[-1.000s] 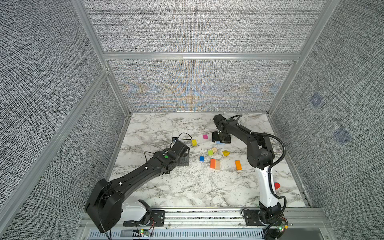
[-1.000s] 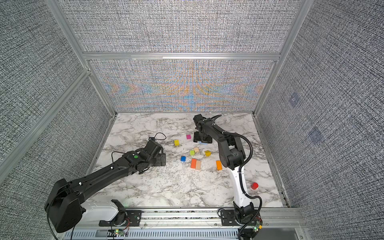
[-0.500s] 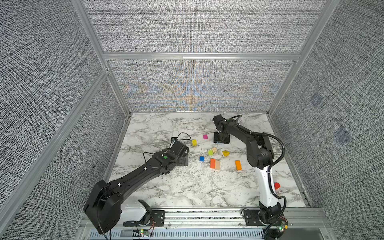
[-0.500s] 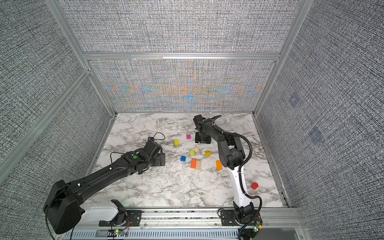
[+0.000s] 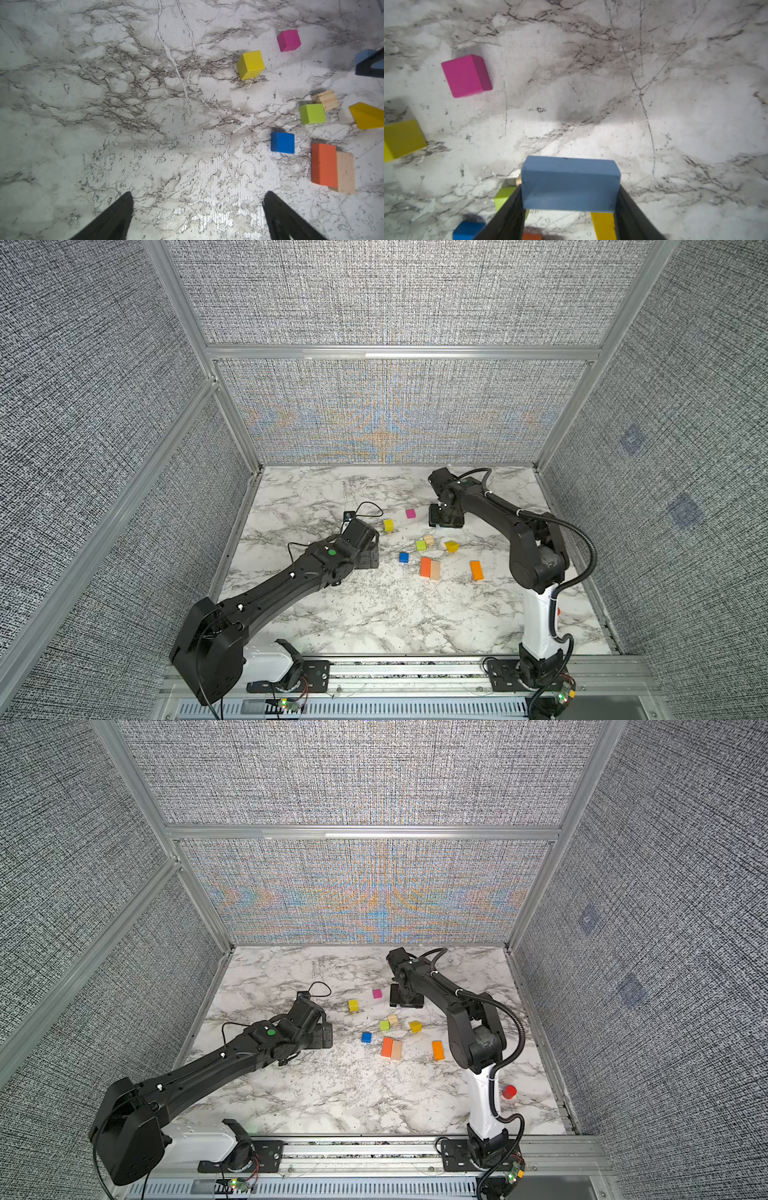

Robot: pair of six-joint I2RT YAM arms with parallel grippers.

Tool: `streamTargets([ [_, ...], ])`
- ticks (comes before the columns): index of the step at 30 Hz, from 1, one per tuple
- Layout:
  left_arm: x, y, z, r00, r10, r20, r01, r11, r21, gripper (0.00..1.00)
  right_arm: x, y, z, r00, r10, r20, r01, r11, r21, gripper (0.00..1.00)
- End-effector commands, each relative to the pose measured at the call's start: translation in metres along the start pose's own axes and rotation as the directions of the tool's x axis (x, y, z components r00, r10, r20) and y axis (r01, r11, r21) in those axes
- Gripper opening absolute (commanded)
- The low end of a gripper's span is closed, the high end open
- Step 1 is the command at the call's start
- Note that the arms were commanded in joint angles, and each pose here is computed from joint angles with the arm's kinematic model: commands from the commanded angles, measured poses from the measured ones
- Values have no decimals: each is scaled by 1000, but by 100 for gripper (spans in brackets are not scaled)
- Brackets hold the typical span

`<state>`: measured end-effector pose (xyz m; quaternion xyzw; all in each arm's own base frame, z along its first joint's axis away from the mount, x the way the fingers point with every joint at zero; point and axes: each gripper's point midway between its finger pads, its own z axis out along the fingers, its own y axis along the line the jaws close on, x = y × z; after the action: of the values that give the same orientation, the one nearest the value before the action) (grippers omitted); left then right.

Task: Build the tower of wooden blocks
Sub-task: 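Lift the light blue block with the right gripper, then lower the light blue block against the red-orange and beech blocks, release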

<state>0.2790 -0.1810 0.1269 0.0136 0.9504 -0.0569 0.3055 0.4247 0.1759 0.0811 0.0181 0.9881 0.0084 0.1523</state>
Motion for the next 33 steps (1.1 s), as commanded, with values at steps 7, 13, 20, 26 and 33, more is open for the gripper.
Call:
streamTargets([
  [7, 8, 12, -1, 999, -31, 19, 32, 999, -18, 98, 39, 16, -27, 1000, -12, -3, 12, 998, -55, 56],
  [13, 17, 19, 0, 999, -41, 20, 41, 999, -24, 98, 66, 25, -34, 1000, -2, -10, 1, 999, -48, 56],
  [20, 21, 21, 1, 999, -45, 30, 45, 999, -16, 98, 89, 38, -38, 1000, 1, -14, -2, 999, -40, 56],
  [26, 26, 20, 7, 999, -33, 14, 33, 999, -17, 98, 108, 43, -30, 999, 40, -30, -41, 998, -41, 55],
  [33, 28, 19, 11, 1000, -28, 12, 28, 1000, -8, 98, 126, 45, -18, 997, 42, -70, -43, 999, -18, 56],
])
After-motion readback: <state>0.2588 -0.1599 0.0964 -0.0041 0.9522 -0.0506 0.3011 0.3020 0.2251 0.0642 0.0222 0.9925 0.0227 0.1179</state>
